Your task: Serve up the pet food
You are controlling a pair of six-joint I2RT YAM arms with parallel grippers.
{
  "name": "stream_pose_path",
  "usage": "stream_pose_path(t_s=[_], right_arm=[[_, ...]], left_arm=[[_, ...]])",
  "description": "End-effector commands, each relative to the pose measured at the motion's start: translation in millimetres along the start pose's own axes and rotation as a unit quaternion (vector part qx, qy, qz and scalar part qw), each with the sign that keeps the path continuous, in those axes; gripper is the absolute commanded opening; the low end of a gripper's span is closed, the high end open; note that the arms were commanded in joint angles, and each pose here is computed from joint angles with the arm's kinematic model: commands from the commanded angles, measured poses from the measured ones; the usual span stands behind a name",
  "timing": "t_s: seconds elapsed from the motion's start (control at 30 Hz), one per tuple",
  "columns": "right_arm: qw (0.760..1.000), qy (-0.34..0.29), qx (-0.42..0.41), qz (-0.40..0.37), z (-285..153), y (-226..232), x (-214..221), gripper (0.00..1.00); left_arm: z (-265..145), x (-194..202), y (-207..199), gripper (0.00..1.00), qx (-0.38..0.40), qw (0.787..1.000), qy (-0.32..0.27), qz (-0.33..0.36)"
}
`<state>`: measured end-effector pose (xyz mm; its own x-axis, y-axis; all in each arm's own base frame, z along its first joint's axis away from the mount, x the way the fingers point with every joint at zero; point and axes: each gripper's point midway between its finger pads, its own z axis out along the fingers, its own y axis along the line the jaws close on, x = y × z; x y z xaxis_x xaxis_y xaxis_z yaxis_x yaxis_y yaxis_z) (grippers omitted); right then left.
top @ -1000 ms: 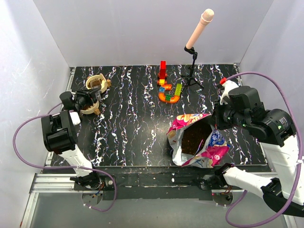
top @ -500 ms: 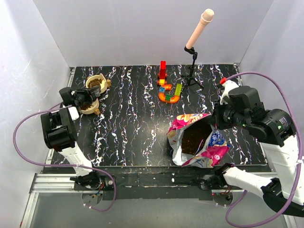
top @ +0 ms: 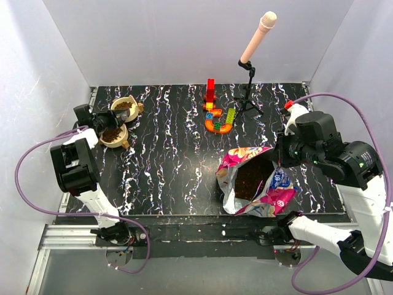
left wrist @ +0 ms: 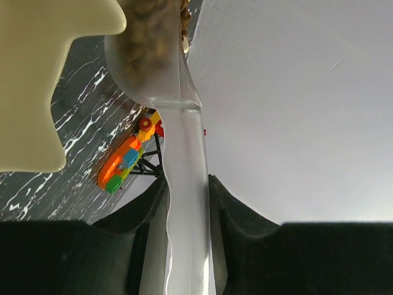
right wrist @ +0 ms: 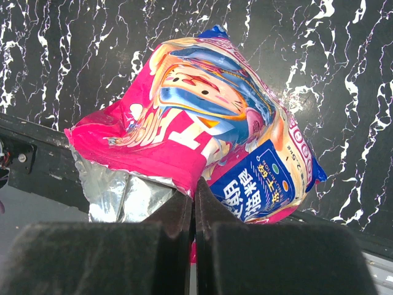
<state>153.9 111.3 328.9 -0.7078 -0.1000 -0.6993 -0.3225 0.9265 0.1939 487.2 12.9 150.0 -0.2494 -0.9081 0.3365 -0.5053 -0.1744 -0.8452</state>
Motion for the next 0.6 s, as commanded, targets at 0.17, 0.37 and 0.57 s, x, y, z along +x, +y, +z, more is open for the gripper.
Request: stream_pose_path(t_s=[0.17, 0.37, 0.57], right_arm=[[0.992, -0.122, -0.031, 0.011, -22, 11, -47, 0.01], [0.992, -0.123, -0.029, 0.01, -23, 10, -48, 0.01], [0.992, -0.125, -0.03, 0.009, -24, 11, -50, 0.01]], left_arm=[[0, -5, 15, 0.0, -0.089, 0.994, -0.008, -0.065], [8, -10, 2, 0.0, -0.093, 0.992, -0.006, -0.08], [12, -17, 3, 0.0, -0.141, 0.978, -0.02, -0.15]])
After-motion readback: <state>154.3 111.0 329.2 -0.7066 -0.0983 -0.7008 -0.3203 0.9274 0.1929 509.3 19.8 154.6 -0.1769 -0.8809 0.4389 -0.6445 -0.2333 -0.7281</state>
